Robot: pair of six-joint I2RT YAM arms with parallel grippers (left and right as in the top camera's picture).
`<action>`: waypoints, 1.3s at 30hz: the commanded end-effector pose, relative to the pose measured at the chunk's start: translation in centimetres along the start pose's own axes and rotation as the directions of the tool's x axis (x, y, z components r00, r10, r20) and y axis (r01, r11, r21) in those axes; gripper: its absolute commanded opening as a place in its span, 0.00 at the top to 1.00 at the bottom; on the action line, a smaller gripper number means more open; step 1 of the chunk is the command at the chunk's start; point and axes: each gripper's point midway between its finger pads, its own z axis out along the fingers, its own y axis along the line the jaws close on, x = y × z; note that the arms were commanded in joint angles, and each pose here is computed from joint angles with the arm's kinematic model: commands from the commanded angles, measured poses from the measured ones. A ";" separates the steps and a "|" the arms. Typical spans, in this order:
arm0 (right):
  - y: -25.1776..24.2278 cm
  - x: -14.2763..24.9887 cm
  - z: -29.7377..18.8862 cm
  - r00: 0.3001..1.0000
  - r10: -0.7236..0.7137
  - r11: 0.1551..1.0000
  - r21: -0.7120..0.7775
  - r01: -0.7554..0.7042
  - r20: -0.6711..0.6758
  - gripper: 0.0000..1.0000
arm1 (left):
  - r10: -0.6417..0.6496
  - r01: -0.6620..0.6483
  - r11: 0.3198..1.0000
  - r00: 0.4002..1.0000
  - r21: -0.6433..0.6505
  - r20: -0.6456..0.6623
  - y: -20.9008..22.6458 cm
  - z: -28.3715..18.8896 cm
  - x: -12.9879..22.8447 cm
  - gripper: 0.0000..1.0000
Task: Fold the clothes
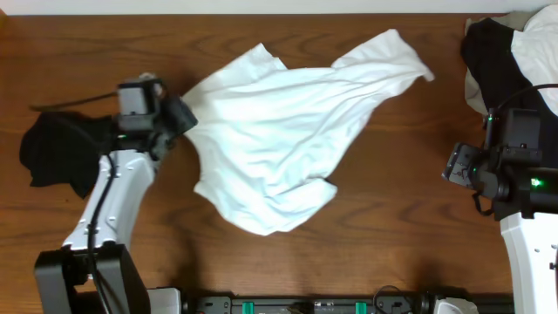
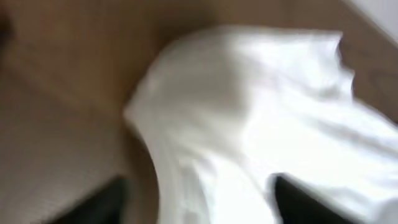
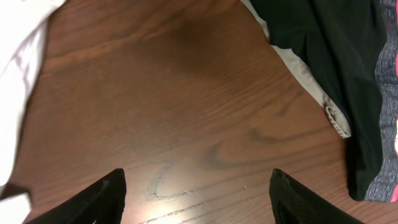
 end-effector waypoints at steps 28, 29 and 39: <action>-0.4 -0.1 -0.1 1.000 0.015 1.000 0.008 -0.015 0.004 0.27 | -0.133 0.010 0.984 0.703 -0.177 -0.699 0.6 -3.8 25.4 0.01; -0.4 -0.1 -0.1 1.000 0.015 1.000 0.008 -0.015 0.004 0.27 | -0.128 0.019 0.987 0.699 -0.162 -0.703 0.4 -3.7 25.7 0.02; -0.4 0.0 -0.1 1.000 0.014 1.000 0.009 -0.014 0.000 0.27 | -0.080 0.006 0.994 0.747 -0.113 -0.660 -0.1 -2.5 24.8 0.94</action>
